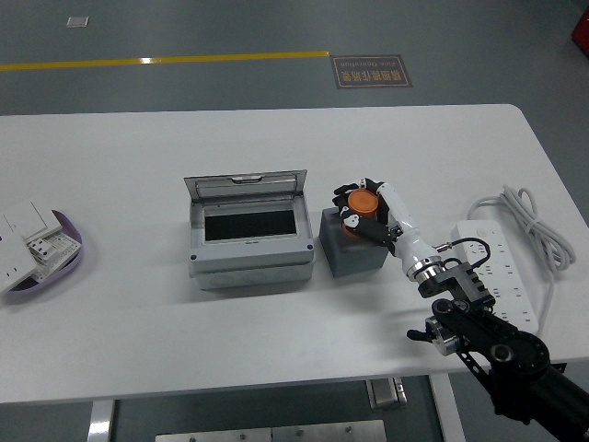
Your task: Pick up the cylinder from the cube,place it in the box,flap close box
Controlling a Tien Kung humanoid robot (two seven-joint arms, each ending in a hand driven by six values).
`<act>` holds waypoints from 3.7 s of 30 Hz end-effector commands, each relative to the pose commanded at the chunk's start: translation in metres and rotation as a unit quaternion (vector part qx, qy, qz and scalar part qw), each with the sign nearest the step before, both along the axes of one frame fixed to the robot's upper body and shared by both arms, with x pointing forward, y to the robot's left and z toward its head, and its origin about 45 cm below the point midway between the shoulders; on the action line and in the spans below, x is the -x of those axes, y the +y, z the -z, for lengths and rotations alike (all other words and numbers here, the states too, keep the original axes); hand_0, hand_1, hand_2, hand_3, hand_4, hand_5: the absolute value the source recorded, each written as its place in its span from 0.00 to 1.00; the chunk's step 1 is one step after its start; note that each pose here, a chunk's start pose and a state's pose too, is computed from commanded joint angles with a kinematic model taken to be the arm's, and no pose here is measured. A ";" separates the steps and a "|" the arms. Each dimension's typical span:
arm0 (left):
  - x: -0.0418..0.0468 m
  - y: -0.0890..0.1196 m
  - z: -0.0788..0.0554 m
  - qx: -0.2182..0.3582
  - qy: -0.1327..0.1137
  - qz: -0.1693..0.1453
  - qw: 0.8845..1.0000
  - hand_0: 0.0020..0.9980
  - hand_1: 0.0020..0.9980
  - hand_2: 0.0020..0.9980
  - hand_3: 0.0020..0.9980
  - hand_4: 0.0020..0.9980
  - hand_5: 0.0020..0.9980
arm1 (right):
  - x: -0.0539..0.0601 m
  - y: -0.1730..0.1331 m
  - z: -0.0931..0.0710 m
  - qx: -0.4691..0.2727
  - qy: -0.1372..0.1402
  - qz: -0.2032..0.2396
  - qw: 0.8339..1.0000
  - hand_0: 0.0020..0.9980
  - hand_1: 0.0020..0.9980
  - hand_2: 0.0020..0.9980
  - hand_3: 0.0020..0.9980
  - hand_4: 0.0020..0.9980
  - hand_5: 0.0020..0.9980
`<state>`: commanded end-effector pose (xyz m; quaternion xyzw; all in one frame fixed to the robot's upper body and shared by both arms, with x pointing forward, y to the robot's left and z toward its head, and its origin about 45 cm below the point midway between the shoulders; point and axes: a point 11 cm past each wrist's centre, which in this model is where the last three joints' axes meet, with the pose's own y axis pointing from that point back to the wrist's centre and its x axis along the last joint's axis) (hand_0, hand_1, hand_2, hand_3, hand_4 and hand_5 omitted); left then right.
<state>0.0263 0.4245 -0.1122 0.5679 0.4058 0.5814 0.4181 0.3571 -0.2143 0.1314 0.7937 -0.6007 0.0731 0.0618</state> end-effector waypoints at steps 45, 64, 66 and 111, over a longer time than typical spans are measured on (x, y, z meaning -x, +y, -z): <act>0.0021 0.003 -0.001 -0.003 0.006 0.000 1.000 0.59 0.61 0.61 0.62 0.63 0.17 | 0.000 0.167 -0.067 0.428 -0.170 -0.207 0.863 0.06 0.22 0.30 0.24 0.00 0.00; -0.0005 0.004 -0.002 -0.004 0.005 0.002 1.000 0.59 0.61 0.61 0.62 0.63 0.17 | -0.011 0.162 -0.056 0.456 -0.176 -0.184 0.853 0.59 0.52 0.51 0.46 0.22 0.00; -0.0007 0.005 -0.002 -0.005 0.005 0.003 1.000 0.59 0.61 0.61 0.62 0.63 0.17 | -0.011 0.162 -0.055 0.456 -0.176 -0.184 0.853 0.71 0.62 0.59 0.59 0.50 0.00; -0.0033 0.002 -0.001 -0.002 0.003 0.005 1.000 0.59 0.61 0.60 0.62 0.63 0.16 | -0.015 0.141 -0.115 0.254 -0.152 -0.176 0.939 0.81 0.67 0.65 0.71 0.93 0.41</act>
